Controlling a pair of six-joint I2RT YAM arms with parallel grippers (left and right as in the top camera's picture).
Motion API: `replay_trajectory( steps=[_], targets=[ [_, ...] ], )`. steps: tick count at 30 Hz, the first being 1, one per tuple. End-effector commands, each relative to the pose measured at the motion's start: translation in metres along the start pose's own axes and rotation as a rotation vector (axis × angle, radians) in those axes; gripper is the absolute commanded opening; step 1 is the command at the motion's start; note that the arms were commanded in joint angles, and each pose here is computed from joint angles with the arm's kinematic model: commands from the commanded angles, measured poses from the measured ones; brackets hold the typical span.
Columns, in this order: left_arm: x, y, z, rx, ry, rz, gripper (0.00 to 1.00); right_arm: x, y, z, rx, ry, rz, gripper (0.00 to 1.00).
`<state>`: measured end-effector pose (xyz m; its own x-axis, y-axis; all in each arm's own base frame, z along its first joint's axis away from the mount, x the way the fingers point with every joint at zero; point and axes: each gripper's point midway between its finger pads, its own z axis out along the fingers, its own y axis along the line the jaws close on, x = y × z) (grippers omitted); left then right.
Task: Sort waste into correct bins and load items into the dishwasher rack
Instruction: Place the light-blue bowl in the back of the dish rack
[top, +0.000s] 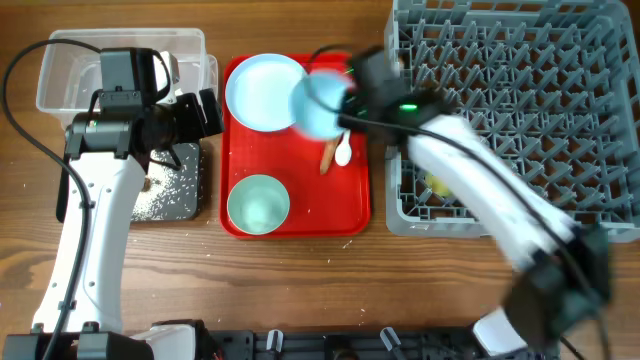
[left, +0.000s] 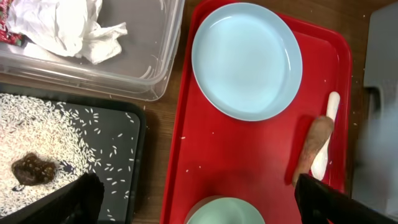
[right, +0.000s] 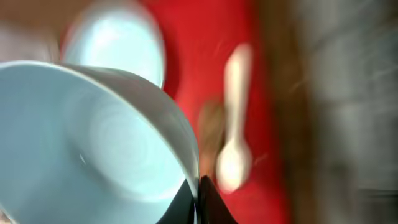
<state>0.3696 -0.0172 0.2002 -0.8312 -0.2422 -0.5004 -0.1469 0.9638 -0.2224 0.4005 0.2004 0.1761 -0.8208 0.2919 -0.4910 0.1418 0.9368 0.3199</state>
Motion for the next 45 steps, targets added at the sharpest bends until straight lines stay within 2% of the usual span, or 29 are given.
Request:
replay_trajectory(
  steps=[1, 2, 3, 5, 9, 10, 13, 16, 18, 21, 30, 31, 33, 34, 35, 36, 42, 45],
  targets=[
    [-0.004, 0.003, 0.0, -0.013, -0.007, -0.004, 1.0, -0.086, -0.083, -0.081, 0.328, -0.405, 0.078, 0.04],
    [-0.004, 0.003, 0.0, -0.014, -0.007, -0.004, 1.0, -0.097, -0.102, -0.095, 0.402, -0.463, 0.099, 0.04],
    [-0.004, 0.003, 0.0, -0.013, -0.007, -0.004, 1.0, -0.117, -0.133, -0.115, 0.559, -0.557, 0.084, 0.04],
    [-0.004, 0.003, 0.0, -0.014, -0.007, -0.004, 1.0, -0.142, -0.165, -0.135, 0.778, -0.664, 0.04, 0.04],
    [-0.004, 0.003, 0.0, -0.013, -0.007, -0.004, 1.0, -0.197, -0.163, -0.141, 1.05, -0.756, -0.215, 0.04],
    [-0.004, 0.003, 0.0, -0.014, -0.007, -0.004, 1.0, -0.215, -0.154, -0.131, 1.108, -0.752, -0.341, 0.04],
    [-0.004, 0.003, 0.0, -0.013, -0.007, -0.004, 1.0, -0.236, -0.142, -0.086, 1.269, -0.653, -0.669, 0.04],
    [-0.004, 0.003, 0.0, -0.013, -0.007, -0.004, 1.0, -0.222, -0.153, -0.004, 1.37, -0.365, -1.042, 0.04],
    [-0.004, 0.003, 0.0, -0.013, -0.007, -0.004, 1.0, -0.214, -0.172, 0.024, 1.381, -0.324, -1.037, 0.04],
    [-0.004, 0.003, 0.0, -0.013, -0.007, -0.004, 1.0, -0.213, -0.19, 0.032, 1.377, -0.334, -0.971, 0.04],
    [-0.004, 0.003, 0.0, -0.013, -0.007, -0.004, 1.0, -0.198, -0.149, 0.05, 1.289, -0.368, -1.048, 0.05],
    [-0.004, 0.003, 0.0, -0.013, -0.007, -0.004, 1.0, -0.197, -0.144, 0.051, 1.279, -0.375, -1.058, 0.15],
    [-0.004, 0.003, 0.0, -0.014, -0.007, -0.004, 1.0, -0.196, -0.134, 0.056, 1.25, -0.394, -1.084, 0.16],
    [-0.004, 0.003, 0.0, -0.013, -0.007, -0.004, 1.0, -0.195, -0.132, 0.058, 1.243, -0.387, -1.098, 0.22],
    [-0.004, 0.003, 0.0, -0.013, -0.007, -0.004, 1.0, -0.191, -0.131, 0.062, 1.236, -0.366, -1.122, 0.33],
    [-0.004, 0.003, 0.0, -0.013, -0.007, -0.004, 1.0, -0.184, -0.129, 0.068, 1.226, -0.325, -1.161, 0.53],
    [-0.004, 0.003, 0.0, -0.013, -0.007, -0.004, 1.0, -0.173, -0.101, 0.072, 1.158, -0.397, -1.13, 0.67],
    [-0.004, 0.003, 0.0, -0.013, -0.007, -0.004, 1.0, -0.177, -0.072, 0.057, 1.084, -0.537, -1.043, 0.76]
  ],
)
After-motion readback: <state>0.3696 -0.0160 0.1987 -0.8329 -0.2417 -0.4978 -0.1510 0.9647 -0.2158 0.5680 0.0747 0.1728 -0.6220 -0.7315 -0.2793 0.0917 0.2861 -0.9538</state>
